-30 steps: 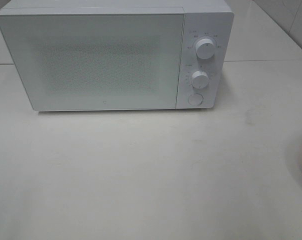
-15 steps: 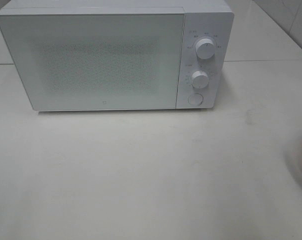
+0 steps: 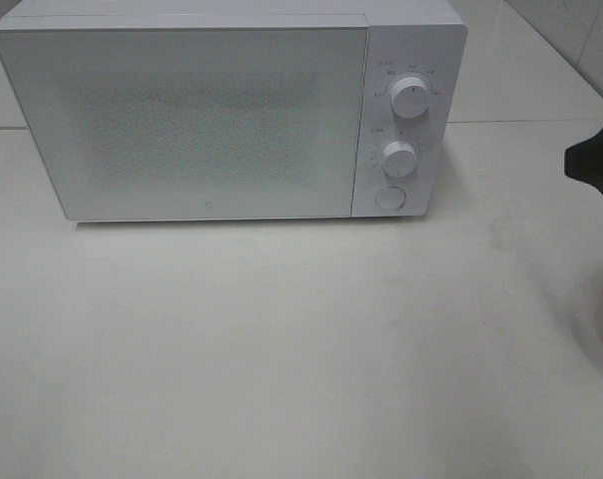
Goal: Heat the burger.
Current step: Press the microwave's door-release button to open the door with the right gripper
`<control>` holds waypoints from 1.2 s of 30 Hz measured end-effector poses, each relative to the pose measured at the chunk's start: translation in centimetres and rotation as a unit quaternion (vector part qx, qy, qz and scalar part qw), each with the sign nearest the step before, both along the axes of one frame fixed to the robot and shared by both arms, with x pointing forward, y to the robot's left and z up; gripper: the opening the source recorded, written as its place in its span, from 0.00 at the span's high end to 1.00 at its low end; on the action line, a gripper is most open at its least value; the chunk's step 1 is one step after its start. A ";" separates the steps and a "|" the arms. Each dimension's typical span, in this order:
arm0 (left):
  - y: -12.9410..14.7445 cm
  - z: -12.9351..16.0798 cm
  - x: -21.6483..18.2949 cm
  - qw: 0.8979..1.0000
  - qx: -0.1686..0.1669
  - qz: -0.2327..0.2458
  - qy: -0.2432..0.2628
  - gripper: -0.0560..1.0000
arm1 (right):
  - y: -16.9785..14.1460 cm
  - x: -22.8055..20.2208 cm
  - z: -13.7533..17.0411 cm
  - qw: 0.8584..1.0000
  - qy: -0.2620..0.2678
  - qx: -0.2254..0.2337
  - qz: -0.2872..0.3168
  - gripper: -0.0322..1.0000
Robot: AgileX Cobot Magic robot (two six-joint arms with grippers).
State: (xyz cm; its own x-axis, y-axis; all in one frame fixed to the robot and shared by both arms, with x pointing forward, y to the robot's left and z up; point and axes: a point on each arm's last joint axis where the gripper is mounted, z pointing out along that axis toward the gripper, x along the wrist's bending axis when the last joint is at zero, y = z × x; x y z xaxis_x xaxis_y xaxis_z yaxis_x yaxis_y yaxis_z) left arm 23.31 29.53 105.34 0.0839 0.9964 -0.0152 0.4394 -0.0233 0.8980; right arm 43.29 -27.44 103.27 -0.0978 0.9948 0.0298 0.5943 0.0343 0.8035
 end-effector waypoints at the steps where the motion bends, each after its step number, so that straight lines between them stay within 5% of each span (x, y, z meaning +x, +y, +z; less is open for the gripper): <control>1: 0.0 0.0 0.0 1.000 0.000 0.000 0.000 0.01 | 0.0 0.3 -0.1 1.000 -0.007 0.001 0.000 0.23; 19: 0.0 0.0 0.0 1.000 0.000 0.000 0.000 0.01 | 2.7 1.6 -5.3 0.989 -0.136 0.046 0.032 0.23; 36: 0.0 0.0 0.0 1.000 0.000 0.000 0.000 0.01 | 7.6 1.7 -9.6 0.981 -0.194 -0.009 0.005 0.23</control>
State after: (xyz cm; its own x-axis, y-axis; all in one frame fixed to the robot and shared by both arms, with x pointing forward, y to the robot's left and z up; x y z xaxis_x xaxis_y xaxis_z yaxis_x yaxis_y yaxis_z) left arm 23.31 29.53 105.34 0.0839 0.9964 -0.0152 0.4394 -0.0233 0.8980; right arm 44.96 -19.84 93.69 -0.1081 0.9937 -0.0290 0.2439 0.0548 0.9682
